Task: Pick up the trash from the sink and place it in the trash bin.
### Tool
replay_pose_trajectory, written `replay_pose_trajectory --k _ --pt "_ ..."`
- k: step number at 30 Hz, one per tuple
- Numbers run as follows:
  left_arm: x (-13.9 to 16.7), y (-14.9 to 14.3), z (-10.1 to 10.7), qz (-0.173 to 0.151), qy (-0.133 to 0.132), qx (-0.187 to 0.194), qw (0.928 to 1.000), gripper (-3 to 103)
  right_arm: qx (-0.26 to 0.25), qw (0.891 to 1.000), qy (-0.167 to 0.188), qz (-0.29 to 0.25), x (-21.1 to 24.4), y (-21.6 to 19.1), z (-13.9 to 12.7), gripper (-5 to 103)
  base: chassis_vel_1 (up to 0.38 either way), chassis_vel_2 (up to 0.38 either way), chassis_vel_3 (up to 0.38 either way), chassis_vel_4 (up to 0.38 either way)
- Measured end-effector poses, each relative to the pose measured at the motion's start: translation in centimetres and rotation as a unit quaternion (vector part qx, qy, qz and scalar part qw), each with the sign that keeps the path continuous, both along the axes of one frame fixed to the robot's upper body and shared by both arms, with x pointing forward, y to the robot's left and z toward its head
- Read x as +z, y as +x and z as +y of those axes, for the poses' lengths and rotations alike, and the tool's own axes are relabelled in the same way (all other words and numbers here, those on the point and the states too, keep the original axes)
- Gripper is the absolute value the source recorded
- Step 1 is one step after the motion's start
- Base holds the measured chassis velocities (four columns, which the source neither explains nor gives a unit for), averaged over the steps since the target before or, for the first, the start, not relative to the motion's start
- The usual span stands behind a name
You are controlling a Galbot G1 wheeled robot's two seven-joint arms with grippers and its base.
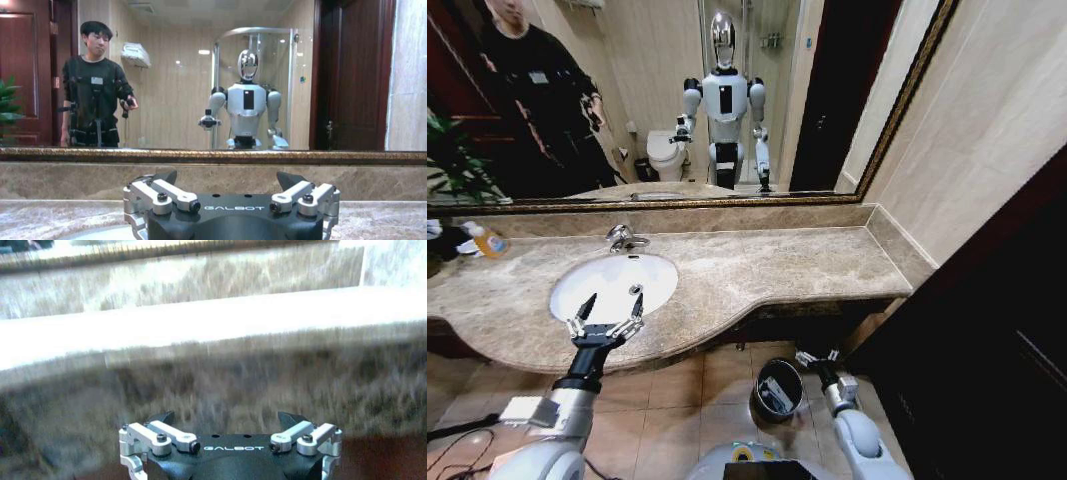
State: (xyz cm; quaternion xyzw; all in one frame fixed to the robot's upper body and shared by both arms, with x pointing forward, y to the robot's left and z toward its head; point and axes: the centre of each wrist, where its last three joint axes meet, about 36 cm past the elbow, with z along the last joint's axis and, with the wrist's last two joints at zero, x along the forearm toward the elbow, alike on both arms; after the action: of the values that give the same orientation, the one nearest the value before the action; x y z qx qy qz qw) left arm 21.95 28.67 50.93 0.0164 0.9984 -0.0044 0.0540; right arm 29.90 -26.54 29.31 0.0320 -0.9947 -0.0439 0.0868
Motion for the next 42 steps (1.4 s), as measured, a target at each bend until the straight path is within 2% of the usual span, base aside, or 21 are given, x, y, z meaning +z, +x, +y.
replay_pose_trajectory --k 4,24,32,42 --pt "0.0 0.0 0.0 0.000 0.000 0.000 1.0000 100 0.001 0.999 0.009 -0.045 5.0 0.1 0.4 100 0.000 0.000 0.000 0.000" --pt "0.0 0.0 0.0 0.000 0.000 0.000 1.0000 100 0.023 0.990 0.012 -0.140 18.5 -1.5 2.9 100 0.000 0.000 0.000 0.000" --pt "0.0 0.0 0.0 0.000 0.000 0.000 1.0000 100 0.016 0.991 0.007 -0.134 20.9 -2.1 3.3 100 0.000 0.000 0.000 0.000" --pt "0.0 0.0 0.0 0.000 0.000 0.000 1.0000 100 0.004 0.992 0.002 -0.125 19.4 -0.9 2.7 100 0.000 0.000 0.000 0.000"
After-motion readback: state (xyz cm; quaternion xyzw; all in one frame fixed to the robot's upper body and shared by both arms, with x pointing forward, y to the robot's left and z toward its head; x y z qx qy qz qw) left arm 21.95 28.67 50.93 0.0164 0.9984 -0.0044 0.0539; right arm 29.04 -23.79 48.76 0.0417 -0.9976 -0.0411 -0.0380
